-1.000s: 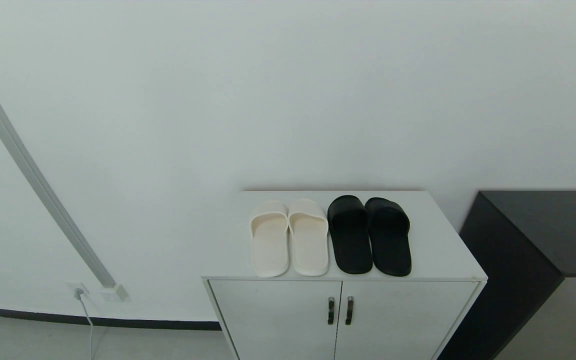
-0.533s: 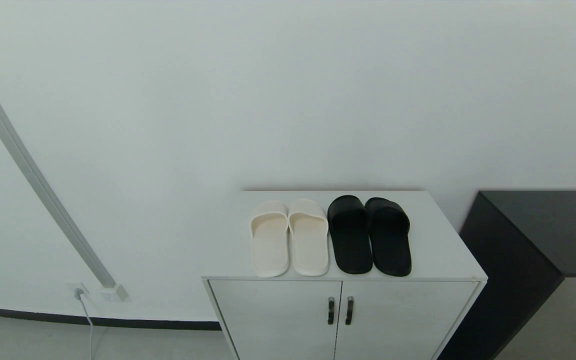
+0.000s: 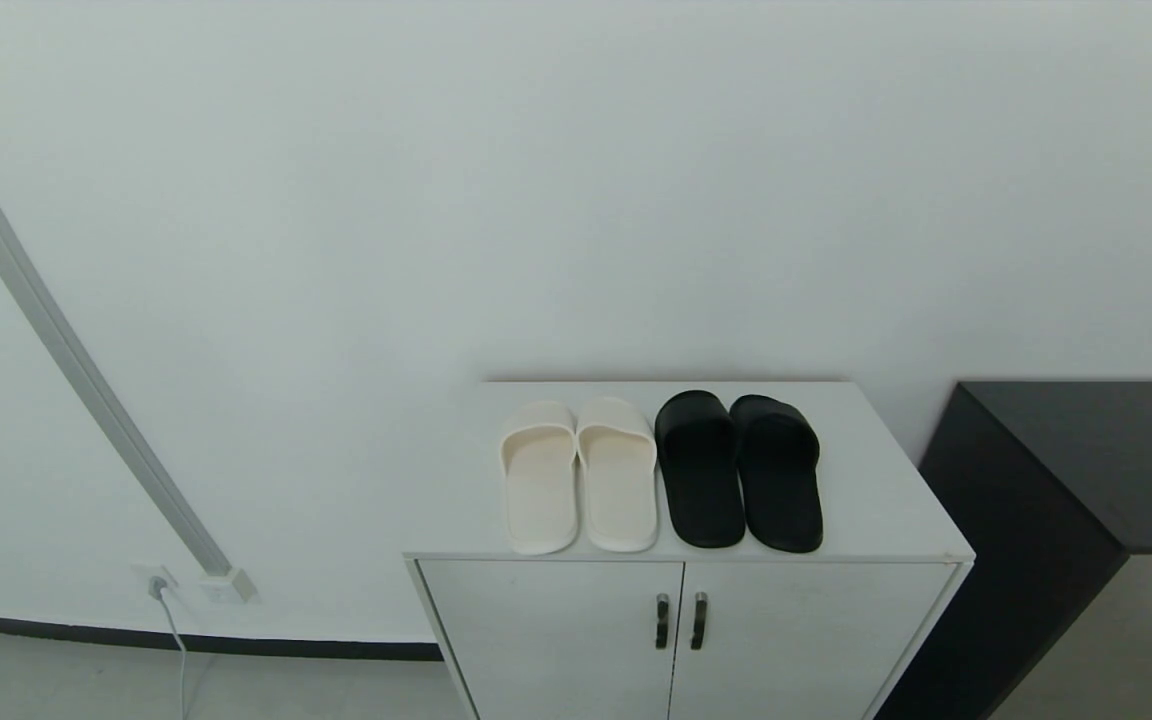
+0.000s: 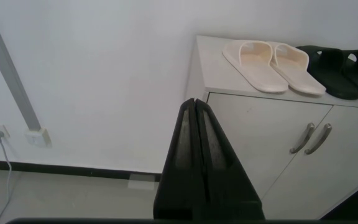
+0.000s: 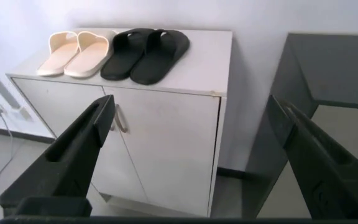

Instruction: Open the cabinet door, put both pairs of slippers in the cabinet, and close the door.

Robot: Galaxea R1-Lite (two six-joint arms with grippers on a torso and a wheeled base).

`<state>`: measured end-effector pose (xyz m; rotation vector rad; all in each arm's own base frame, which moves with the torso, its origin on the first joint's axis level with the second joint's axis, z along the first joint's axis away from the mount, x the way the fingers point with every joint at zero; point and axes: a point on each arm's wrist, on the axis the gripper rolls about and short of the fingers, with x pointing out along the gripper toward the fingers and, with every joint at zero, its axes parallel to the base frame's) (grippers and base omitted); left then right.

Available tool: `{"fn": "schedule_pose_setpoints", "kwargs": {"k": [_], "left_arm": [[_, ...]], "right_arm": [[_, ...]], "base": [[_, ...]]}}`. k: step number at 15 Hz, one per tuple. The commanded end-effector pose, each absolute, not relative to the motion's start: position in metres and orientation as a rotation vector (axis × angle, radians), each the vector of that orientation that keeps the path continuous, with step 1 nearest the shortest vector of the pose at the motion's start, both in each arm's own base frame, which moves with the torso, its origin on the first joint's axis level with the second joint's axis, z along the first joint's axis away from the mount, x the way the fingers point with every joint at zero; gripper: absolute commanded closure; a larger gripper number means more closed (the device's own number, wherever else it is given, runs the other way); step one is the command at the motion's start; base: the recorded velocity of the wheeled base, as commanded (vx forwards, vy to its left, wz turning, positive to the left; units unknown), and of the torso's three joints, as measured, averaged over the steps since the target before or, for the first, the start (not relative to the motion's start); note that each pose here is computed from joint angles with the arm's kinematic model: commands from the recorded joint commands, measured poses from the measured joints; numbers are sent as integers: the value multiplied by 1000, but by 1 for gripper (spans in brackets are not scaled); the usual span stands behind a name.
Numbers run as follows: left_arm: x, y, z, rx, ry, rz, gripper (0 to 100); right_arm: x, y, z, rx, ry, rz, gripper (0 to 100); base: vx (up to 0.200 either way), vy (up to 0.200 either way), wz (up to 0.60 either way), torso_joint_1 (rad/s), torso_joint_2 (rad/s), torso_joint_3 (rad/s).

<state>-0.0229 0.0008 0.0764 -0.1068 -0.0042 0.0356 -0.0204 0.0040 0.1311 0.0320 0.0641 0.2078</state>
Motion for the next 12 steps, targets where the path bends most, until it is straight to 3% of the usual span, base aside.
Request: {"fn": "schedule_pose_setpoints", "kwargs": {"k": [1,9,12], "left_arm": [[-23,1,77,-106,-5,37,100],[-23,1,77,-103,-5,37,100],[-23,1,77,-103,-5,37,100]], "right_arm": [[6,5,144,34,160,248,0],[95,26,201,61,226,423,0],[121,50,203,50,257,444,0]], "base": [[0,0,0,0,0,0],[0,0,0,0,0,0],[0,0,0,0,0,0]]}}
